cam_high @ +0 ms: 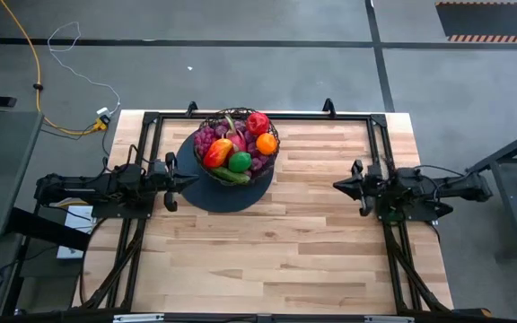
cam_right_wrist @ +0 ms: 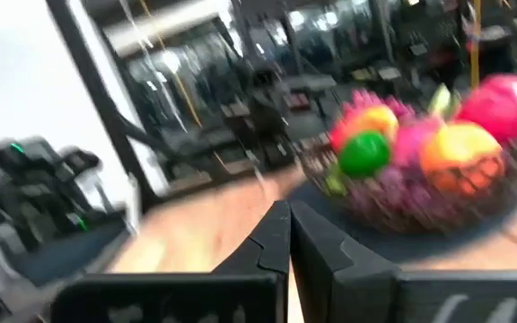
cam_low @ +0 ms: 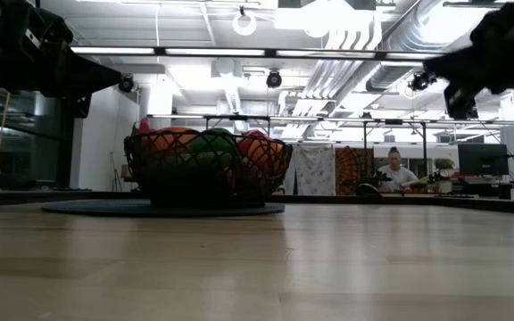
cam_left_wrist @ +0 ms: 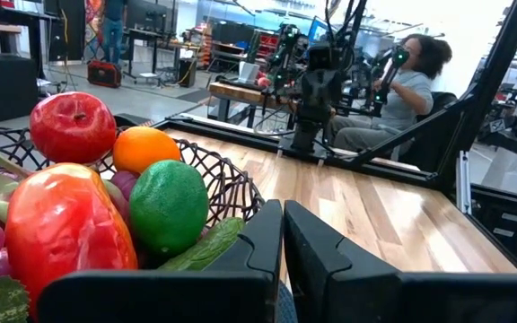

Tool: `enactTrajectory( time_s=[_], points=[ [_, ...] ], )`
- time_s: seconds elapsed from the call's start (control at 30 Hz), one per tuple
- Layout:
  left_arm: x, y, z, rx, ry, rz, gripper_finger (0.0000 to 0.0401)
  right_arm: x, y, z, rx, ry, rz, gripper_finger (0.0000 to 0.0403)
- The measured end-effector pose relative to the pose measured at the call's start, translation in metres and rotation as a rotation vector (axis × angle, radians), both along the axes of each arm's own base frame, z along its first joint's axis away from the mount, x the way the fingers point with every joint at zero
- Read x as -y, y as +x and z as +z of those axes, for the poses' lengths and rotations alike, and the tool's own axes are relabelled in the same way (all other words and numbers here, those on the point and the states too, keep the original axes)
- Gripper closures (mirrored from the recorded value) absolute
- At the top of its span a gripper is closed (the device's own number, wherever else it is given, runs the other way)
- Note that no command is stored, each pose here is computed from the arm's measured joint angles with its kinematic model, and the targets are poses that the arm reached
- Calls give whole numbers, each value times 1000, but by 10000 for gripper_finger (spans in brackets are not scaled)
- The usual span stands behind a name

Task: Build produce basket
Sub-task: Return to Home Position

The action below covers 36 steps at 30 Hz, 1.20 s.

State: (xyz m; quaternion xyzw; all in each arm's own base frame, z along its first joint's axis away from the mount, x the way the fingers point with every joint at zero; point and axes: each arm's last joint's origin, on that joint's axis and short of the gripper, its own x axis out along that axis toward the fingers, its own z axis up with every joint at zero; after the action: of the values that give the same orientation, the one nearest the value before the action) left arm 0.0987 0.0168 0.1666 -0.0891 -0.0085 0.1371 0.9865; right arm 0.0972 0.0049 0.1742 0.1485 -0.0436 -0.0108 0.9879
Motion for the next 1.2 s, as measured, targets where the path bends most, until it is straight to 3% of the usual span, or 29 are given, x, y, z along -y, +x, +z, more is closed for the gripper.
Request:
enactTrajectory(
  time_s=[0.27,0.63,1.2],
  points=[
    [0,0,0,0,0,0,396,0,1,-6,-60,-40,-9,403],
    [0,0,0,0,0,1,396,0,1,-6,-57,69,1,403],
    [0,0,0,0,0,2,396,0,1,-6,-57,64,0,403]
  ],
)
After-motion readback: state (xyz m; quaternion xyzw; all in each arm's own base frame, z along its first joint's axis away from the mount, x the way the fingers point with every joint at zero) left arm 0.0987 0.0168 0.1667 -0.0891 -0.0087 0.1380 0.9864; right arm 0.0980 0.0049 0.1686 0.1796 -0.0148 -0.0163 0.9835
